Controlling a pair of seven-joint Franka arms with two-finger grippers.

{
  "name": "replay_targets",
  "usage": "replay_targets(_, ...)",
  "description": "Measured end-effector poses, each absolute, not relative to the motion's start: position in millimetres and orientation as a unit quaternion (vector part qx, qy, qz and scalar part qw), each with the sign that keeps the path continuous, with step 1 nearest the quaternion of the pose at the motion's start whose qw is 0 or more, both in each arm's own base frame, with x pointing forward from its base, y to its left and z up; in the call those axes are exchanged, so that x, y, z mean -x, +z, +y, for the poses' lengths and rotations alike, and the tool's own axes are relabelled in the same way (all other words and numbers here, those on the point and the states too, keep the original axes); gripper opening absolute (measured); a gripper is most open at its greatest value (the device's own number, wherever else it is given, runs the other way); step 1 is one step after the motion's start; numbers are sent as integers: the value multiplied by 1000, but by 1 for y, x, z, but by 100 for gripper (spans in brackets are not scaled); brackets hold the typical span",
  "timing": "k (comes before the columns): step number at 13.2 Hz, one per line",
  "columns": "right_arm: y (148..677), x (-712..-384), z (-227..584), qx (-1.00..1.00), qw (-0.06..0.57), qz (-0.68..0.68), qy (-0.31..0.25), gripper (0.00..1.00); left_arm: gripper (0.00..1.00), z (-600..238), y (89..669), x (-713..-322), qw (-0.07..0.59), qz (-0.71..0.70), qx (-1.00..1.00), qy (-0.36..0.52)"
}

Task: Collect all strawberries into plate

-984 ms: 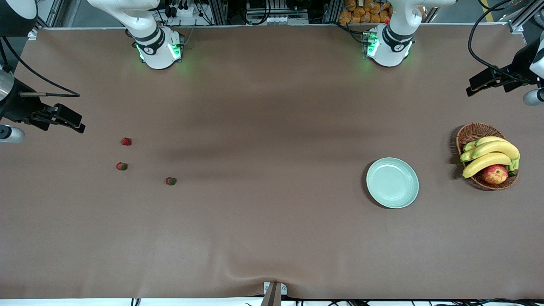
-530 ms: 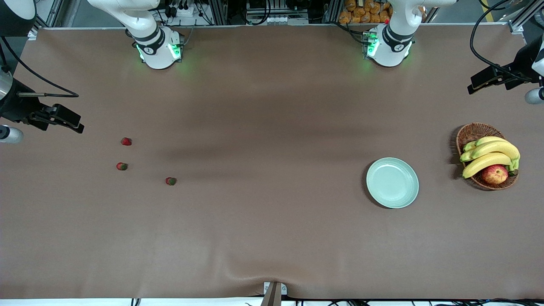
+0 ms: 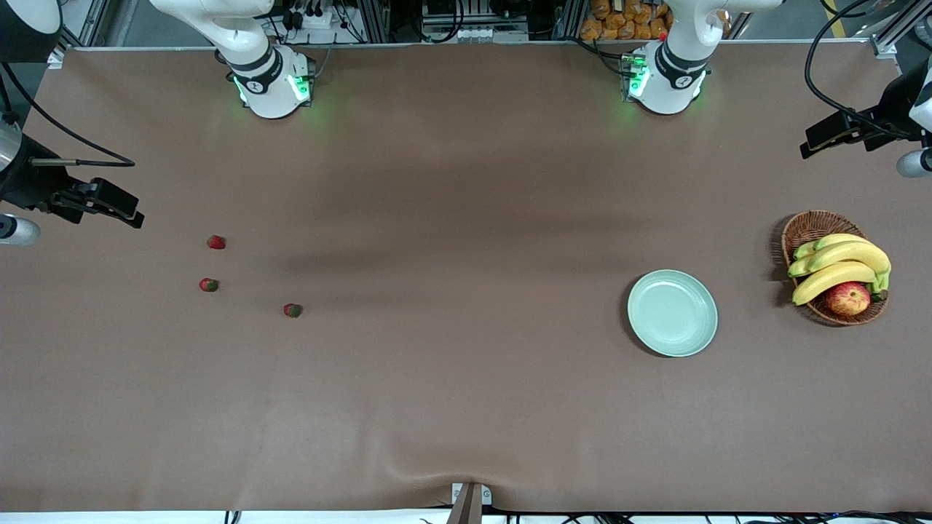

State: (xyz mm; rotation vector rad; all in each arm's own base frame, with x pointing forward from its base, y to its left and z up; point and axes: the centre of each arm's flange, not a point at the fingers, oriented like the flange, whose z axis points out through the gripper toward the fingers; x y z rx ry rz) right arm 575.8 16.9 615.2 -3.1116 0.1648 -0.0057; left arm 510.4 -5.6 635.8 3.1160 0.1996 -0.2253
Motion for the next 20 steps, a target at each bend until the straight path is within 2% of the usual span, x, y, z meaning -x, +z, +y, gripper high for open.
replay_targets(20, 613, -577, 17, 999, 13, 53, 0, 100, 100, -5, 634, -506, 4, 64, -994, -91)
